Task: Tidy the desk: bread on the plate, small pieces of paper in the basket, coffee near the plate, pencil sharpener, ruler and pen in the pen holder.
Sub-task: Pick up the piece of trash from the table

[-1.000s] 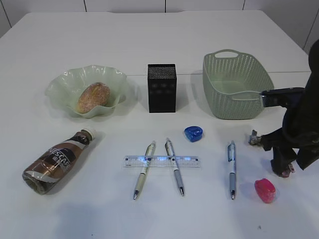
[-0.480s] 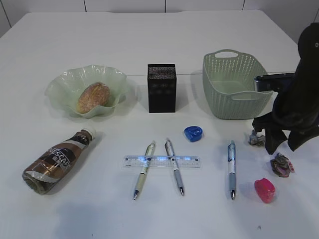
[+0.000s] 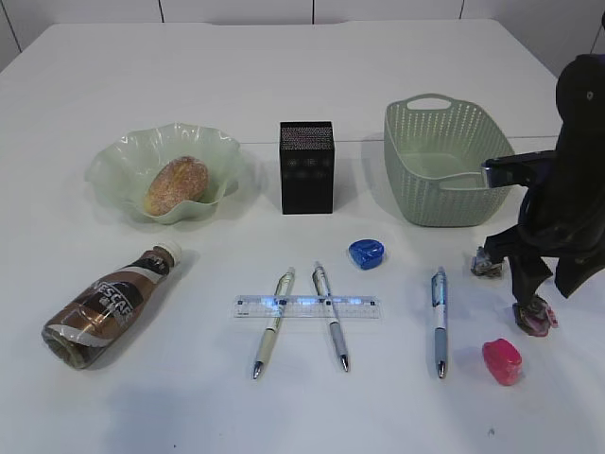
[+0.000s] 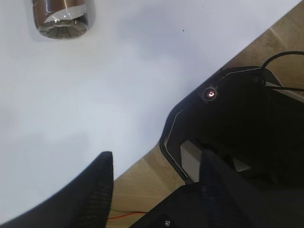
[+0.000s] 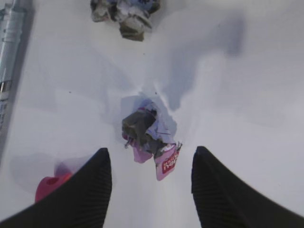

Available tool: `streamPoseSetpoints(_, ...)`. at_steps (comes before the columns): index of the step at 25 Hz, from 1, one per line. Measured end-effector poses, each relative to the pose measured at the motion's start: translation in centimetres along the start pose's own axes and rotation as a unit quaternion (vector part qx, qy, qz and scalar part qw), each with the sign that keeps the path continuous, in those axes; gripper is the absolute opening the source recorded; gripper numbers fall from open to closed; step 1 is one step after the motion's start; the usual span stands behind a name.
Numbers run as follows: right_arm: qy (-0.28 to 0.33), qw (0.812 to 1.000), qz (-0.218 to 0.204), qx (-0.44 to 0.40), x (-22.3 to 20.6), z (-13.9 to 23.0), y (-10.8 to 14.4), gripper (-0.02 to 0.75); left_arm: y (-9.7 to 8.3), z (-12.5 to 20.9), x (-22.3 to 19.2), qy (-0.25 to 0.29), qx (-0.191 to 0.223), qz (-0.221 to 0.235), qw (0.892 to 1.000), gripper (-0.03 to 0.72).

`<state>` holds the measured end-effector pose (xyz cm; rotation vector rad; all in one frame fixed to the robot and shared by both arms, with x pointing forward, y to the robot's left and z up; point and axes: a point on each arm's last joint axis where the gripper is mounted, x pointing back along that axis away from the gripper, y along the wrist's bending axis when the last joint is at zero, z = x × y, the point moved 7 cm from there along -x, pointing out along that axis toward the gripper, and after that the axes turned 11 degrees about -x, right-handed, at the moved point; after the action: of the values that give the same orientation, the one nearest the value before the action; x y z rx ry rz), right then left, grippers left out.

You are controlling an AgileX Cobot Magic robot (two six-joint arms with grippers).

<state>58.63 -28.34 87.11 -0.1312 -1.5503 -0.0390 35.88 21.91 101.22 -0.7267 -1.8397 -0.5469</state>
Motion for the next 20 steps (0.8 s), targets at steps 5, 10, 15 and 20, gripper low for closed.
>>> streamPoseSetpoints(5,0.008,1.0,0.002,0.008,-0.5,0.1,0.0,0.43,0.0,0.0,0.0,0.0,0.0,0.0,1.0,0.402)
streamPoseSetpoints(10,0.017,1.0,0.004,0.012,-1.2,0.1,0.0,0.43,0.0,0.0,0.0,0.0,0.0,0.0,1.0,0.401)
streamPoseSetpoints(15,0.029,0.999,0.006,0.016,-2.0,0.2,0.1,0.43,0.0,0.0,0.0,0.0,0.0,0.0,1.0,0.401)
streamPoseSetpoints(20,0.033,0.999,0.006,0.016,-2.8,0.1,0.1,0.428,0.0,0.0,0.0,0.0,0.0,0.0,1.0,0.401)
